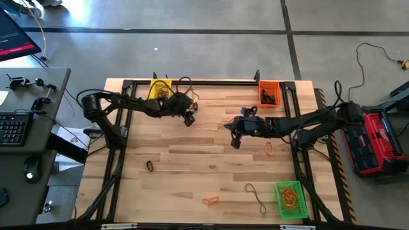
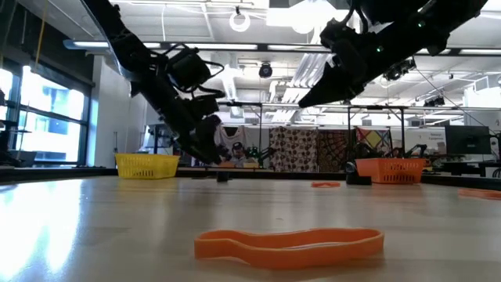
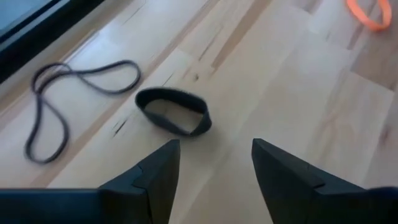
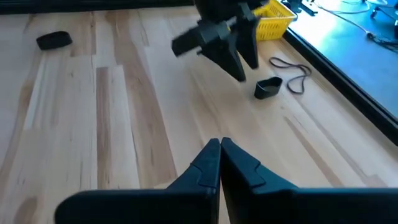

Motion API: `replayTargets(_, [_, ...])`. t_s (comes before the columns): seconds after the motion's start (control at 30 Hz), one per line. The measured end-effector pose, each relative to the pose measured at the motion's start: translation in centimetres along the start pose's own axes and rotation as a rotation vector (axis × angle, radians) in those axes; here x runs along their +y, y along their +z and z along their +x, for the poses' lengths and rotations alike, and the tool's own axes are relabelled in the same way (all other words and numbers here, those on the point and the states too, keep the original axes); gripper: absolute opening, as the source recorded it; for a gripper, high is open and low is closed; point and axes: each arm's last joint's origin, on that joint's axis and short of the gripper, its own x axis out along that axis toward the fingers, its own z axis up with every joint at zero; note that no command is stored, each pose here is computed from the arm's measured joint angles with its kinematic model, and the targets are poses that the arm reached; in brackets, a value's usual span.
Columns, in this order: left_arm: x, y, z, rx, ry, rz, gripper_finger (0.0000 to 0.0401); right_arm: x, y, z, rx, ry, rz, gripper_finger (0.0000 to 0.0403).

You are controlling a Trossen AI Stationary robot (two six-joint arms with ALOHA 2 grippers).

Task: Sort rubber bands into baskets
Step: Put the black rubber band into the orange bin

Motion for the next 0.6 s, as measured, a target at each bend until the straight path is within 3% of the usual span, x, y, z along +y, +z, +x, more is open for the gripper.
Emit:
replayTargets(0.2, [-0.2,0.0,1.7,-0.063,0.000,-0.025,0.0198,0.1,0.1,0.0,-0.015,0.005,-0.010,0.0000])
replayTargets(0.6, [1.0,-0.2,4.8,-0.005,0.064,-0.022,0.0198,0.1,0.1,0.0,-0.014,0.003,0.011,0.0000])
